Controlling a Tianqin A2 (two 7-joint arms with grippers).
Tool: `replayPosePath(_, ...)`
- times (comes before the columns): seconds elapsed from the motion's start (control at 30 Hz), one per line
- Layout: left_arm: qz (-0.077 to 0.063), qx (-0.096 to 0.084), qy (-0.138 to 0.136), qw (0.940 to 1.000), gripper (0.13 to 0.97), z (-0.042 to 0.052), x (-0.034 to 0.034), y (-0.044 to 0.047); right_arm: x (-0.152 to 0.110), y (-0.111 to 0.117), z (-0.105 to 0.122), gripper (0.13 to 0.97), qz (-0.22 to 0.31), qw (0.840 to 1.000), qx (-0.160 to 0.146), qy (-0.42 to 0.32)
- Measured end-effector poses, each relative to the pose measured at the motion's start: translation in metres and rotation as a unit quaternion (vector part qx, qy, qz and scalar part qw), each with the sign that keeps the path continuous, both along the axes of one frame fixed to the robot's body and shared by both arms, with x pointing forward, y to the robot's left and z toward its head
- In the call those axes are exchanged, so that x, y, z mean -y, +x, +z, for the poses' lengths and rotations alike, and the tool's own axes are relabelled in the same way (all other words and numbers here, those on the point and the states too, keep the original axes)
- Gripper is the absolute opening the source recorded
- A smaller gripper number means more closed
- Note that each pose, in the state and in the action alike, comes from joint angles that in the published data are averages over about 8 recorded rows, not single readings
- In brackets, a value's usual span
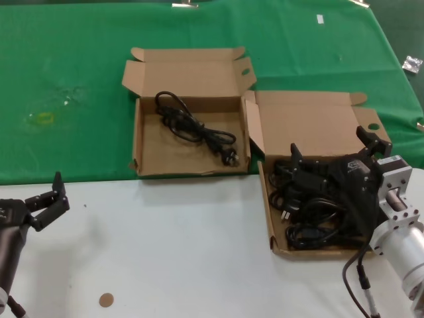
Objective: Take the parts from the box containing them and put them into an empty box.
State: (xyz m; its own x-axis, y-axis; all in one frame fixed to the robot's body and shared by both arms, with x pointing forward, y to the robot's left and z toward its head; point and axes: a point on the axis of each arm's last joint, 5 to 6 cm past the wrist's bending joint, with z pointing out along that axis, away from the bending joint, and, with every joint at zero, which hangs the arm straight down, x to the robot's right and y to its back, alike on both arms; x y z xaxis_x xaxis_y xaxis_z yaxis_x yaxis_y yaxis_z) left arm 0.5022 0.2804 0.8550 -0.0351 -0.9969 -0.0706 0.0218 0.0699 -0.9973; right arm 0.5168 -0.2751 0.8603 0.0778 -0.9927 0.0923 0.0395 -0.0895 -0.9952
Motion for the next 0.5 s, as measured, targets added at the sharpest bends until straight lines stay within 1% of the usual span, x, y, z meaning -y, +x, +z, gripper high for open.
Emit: replayPosePath(0.5,0.0,0.0,0.0,1.0,0.966,0.0,0.0,0.0,0.0,0.0,0.0,0.966,0.0,1.0,0.0,0.0)
